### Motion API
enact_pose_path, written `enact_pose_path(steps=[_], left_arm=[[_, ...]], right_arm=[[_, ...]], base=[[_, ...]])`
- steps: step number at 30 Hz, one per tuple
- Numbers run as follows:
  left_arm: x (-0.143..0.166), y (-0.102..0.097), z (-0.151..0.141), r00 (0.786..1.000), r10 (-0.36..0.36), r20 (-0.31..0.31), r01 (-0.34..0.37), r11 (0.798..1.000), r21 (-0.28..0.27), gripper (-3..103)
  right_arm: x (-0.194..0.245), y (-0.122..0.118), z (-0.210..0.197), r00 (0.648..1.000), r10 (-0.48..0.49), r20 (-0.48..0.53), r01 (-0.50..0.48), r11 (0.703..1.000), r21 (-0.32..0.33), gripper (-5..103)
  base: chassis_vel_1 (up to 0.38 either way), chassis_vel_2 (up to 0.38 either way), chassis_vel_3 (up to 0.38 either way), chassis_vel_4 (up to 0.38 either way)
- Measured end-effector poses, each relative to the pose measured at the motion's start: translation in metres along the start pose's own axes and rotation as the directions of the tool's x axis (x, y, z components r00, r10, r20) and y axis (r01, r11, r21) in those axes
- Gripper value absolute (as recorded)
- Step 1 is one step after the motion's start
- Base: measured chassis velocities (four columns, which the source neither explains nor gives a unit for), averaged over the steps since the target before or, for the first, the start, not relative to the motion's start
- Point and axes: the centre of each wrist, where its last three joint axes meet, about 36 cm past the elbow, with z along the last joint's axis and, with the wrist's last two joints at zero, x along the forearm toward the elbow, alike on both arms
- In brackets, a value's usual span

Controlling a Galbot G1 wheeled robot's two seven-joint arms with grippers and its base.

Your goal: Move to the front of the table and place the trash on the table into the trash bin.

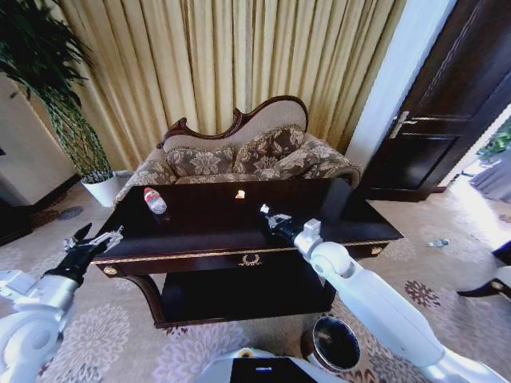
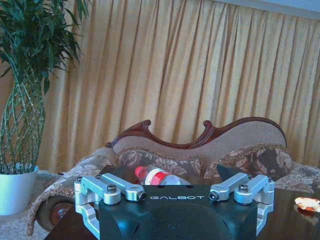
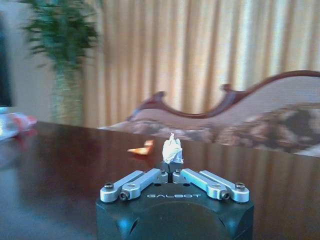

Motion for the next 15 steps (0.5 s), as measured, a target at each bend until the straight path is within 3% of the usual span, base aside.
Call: enact_pose_path(steps=[2,7,15], left_arm=[[-0.002,0.003,-0.001,1.000,0.006,-0.004,-0.006,1.000,-0.006,100],[-0.006,0.006,-0.002,1.000,0.015,-0.005,-0.015,1.000,-0.013,100],[-0.015,0.006,-0.006,0.999,0.044,-0.005,-0.045,0.999,-0.021,100]], right_arm=[[0.005,-0.002,0.003,0.996,0.083,0.009,-0.083,0.997,-0.007,0],[0.013,-0.009,0.008,0.988,0.152,0.035,-0.152,0.988,0.000,0],[0.028,-0.043,0.019,0.946,0.306,0.104,-0.310,0.950,0.021,0]], base=[[0.000,0.000,0.000,0.000],[0.000,0.000,0.000,0.000],[0.000,0.000,0.000,0.000]])
